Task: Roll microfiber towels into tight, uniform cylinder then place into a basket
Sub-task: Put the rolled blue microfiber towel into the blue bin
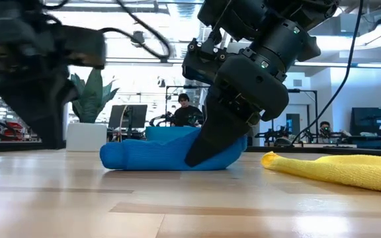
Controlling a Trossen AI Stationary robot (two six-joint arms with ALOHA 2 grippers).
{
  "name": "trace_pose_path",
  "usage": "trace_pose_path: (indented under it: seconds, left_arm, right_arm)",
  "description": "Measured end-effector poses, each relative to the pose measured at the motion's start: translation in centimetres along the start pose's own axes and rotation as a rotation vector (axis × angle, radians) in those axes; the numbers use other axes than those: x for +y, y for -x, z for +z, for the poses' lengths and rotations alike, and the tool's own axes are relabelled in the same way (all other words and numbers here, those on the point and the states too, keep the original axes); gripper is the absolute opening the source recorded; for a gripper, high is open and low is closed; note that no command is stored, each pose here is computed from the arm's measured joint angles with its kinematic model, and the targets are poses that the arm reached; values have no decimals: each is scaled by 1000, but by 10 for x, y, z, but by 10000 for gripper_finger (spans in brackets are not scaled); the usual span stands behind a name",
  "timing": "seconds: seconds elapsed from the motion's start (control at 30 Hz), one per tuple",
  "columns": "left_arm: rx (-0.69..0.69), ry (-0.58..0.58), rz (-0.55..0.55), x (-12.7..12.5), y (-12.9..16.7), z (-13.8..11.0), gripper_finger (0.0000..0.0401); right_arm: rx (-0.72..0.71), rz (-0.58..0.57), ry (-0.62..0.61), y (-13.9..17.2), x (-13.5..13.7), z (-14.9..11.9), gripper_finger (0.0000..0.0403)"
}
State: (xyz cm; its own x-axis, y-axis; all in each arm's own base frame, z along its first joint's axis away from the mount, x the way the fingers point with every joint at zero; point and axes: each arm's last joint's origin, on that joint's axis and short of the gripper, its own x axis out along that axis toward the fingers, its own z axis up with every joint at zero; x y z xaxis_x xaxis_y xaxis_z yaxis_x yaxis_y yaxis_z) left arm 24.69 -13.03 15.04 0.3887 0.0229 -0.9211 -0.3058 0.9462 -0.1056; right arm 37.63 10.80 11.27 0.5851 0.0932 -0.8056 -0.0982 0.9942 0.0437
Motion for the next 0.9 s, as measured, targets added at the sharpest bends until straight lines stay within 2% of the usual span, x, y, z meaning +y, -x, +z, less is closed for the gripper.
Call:
trace_pose_path:
  seconds: [0.17, 0.33, 0.63, 0.9]
  left_arm:
    - [-134, 100, -132, 12, 1, -23, 36]
    - [-332, 118, -206, 26, 11, -34, 11]
    - [-476, 53, -169, 38, 30, -33, 2]
    - [-492, 24, -147, 43, 31, -29, 2]
  right_arm:
    - [19, -6, -4, 4, -3, 0, 47]
    - [34, -25, -22, 19, -14, 4, 47]
    - [-71, -72, -6, 59, -48, 28, 47]
    - [-194, -186, -7, 104, -106, 46, 48]
